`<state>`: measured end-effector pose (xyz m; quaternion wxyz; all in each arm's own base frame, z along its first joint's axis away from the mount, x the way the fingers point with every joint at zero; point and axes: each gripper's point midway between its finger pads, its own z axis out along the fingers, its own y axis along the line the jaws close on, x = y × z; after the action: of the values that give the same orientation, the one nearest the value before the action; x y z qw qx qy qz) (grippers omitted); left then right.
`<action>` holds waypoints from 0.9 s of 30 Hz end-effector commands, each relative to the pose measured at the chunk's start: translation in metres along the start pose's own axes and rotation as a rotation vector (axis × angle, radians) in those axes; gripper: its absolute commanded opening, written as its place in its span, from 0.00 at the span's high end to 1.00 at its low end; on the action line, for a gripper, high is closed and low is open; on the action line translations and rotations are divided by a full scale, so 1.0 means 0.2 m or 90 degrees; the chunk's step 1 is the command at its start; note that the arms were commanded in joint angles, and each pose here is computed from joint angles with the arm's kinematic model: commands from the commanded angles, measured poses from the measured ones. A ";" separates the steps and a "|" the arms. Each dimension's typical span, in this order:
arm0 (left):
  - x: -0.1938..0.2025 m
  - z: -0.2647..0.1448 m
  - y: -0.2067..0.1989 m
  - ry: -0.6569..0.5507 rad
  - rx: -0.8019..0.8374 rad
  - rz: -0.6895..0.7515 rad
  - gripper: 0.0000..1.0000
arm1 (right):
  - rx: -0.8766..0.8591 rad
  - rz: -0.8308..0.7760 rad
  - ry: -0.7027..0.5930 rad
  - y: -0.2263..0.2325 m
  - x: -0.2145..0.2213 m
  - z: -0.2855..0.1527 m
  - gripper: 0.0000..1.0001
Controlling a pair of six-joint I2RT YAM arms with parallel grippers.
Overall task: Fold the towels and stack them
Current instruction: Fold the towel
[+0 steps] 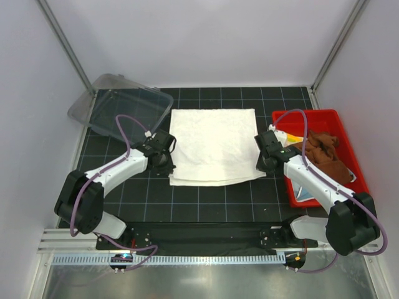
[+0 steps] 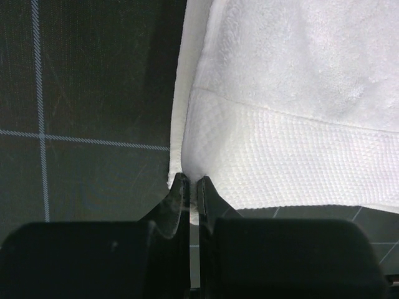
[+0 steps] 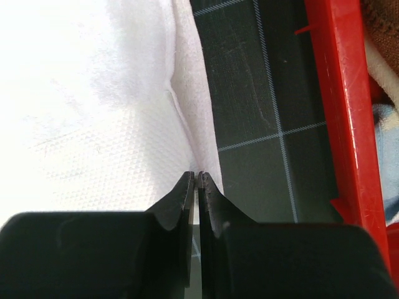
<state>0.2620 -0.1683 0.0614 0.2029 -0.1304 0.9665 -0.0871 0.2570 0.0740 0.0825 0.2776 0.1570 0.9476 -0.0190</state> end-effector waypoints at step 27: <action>0.00 0.04 -0.08 0.018 0.030 -0.024 1.00 | 0.020 -0.008 0.064 -0.03 0.21 0.22 0.73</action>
<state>0.2596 -0.1772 0.0506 0.1784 -0.1387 0.9690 -0.0996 0.2339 0.0728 0.0217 0.2072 0.1467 0.9666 -0.0364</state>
